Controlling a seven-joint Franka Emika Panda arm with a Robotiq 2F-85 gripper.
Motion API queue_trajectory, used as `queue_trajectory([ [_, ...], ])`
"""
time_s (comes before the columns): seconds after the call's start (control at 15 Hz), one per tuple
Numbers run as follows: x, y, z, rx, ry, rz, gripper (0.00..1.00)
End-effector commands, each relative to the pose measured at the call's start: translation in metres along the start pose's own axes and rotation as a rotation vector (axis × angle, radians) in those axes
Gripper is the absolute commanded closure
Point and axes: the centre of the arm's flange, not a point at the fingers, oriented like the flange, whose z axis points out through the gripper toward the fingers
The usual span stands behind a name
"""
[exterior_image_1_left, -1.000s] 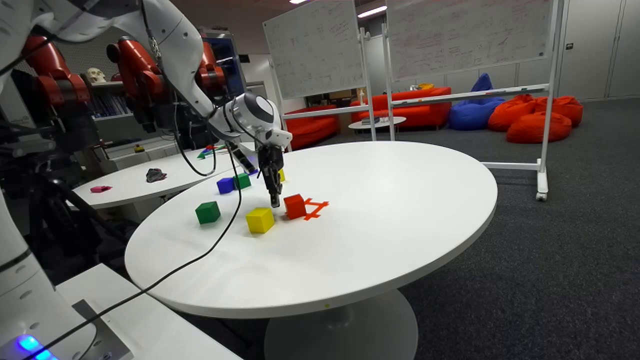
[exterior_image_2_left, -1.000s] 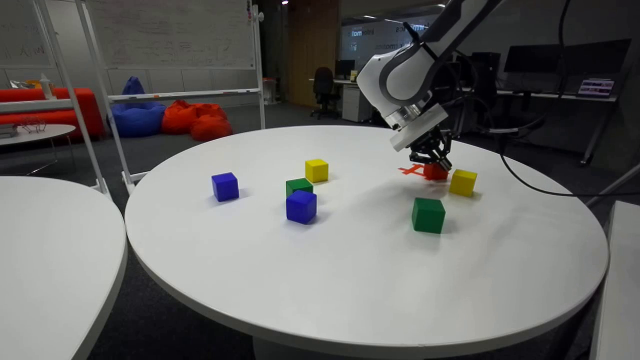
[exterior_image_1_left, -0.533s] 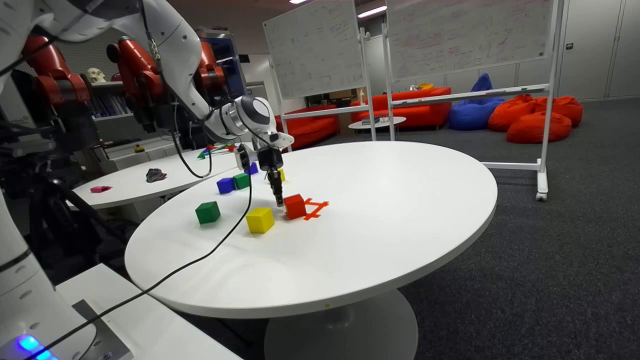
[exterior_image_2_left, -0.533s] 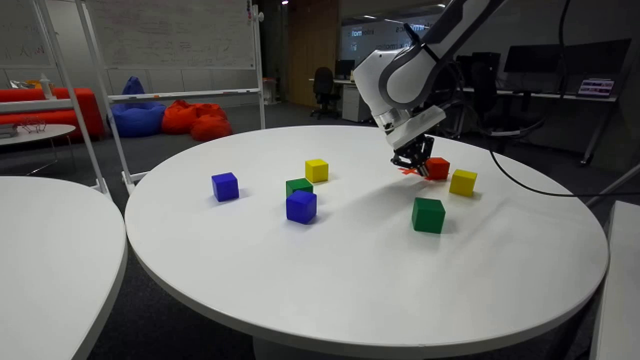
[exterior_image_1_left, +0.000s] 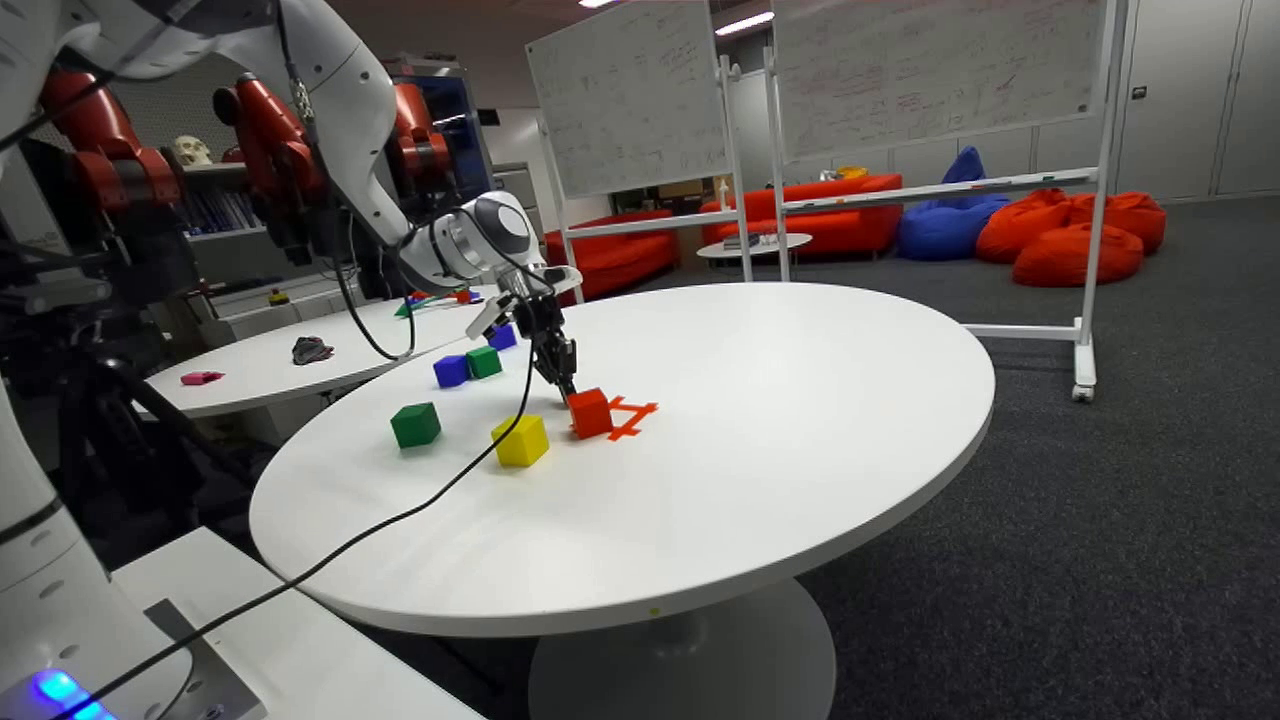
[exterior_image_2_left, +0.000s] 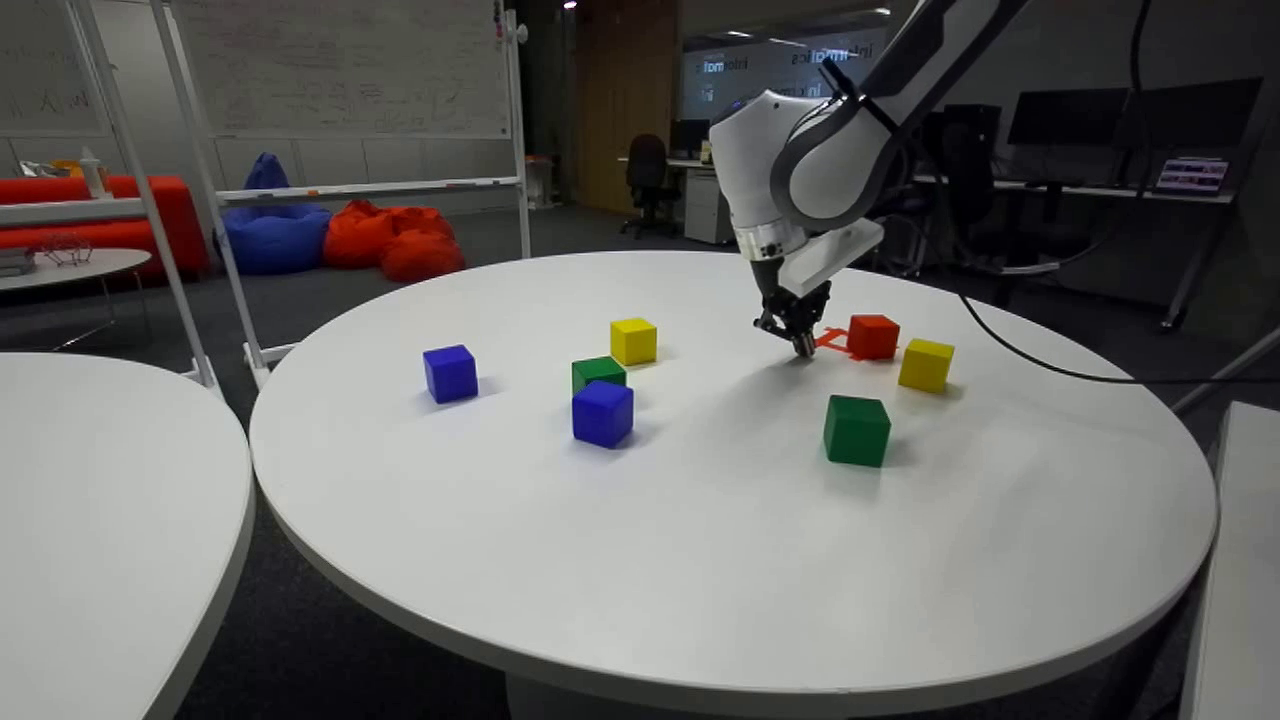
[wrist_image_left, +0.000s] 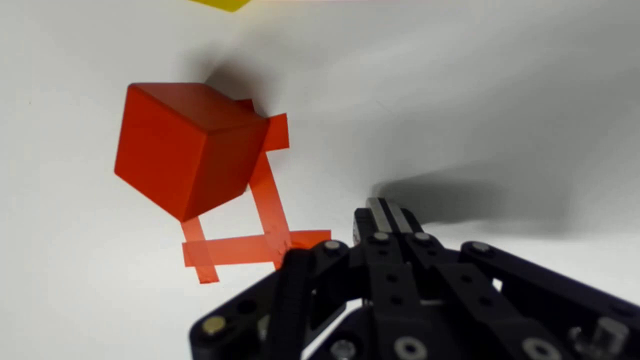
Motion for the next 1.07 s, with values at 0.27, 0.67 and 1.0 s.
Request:
queue_trajectory([
  [0.27, 0.0, 0.001, 0.001, -0.002, -0.005, -0.025, 1.0],
  [0.67, 0.001, -0.011, -0.011, 0.083, 0.133, -0.244, 1.0],
  [1.0, 0.003, -0.019, -0.016, 0.167, 0.253, -0.426, 1.0],
])
